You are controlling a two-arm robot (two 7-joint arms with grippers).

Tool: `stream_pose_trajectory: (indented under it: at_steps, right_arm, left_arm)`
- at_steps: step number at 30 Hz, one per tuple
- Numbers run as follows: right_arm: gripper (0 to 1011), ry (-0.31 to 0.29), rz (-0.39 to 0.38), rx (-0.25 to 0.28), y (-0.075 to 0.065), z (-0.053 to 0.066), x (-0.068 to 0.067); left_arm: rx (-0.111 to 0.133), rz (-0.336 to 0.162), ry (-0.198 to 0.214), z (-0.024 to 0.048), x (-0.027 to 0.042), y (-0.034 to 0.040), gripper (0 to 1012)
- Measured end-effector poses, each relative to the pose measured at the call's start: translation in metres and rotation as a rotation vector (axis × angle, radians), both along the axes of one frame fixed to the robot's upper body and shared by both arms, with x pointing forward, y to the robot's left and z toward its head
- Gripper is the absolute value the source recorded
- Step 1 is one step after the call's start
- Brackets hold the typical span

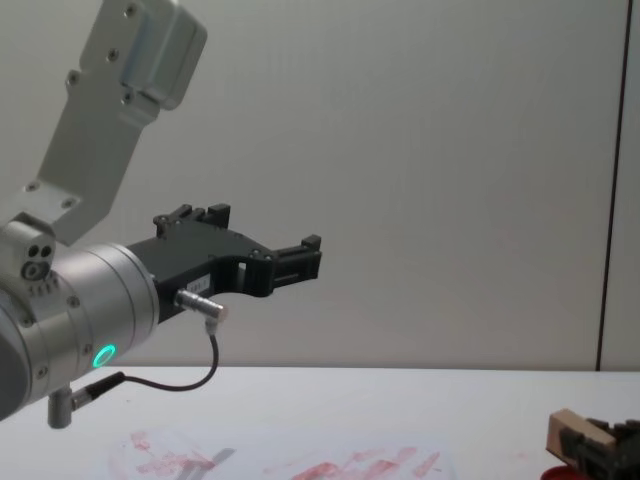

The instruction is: Use the one hand to pick up the stamp and affix it onto the A4 paper.

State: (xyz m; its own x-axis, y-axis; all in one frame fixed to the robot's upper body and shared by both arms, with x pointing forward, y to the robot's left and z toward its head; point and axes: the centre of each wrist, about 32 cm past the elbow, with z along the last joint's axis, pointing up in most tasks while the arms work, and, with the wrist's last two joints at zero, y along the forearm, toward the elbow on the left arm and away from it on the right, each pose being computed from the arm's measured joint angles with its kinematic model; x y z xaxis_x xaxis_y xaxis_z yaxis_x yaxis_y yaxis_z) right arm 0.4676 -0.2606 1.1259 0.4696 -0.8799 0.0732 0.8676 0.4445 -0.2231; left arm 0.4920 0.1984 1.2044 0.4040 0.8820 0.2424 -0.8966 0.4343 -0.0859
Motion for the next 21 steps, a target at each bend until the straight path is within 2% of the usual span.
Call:
stream_pose_trajectory:
  at_steps: [11,15,18,19,20,21]
  right_arm:
    - [220,0.024,0.003,-0.011,-0.0005,-0.0069,-0.0009]
    - [304,0.028,0.006,-0.011,-0.0004,-0.0079,-0.0010]
    - [435,0.026,0.007,-0.008,-0.0003,-0.0083,-0.0013]
    - [435,0.026,0.007,-0.008,-0.0003,-0.0083,-0.0013]
    - [497,0.023,0.008,-0.005,-0.0003,-0.0085,-0.0014]
    - [507,0.018,0.008,-0.002,-0.0003,-0.0083,-0.0016]
  left_arm:
    - [0.000,0.000,0.000,0.0000,0.0000,0.0000,1002]
    - [0.000,0.000,0.000,0.0000,0.0000,0.0000,1002]
    - [0.000,0.000,0.000,0.0000,0.0000,0.0000,1002]
    - [0.000,0.000,0.000,0.0000,0.0000,0.0000,1003]
    - [0.000,0.000,0.000,0.0000,0.0000,0.0000,1002]
    - [0.000,0.000,0.000,0.0000,0.0000,0.0000,1003]
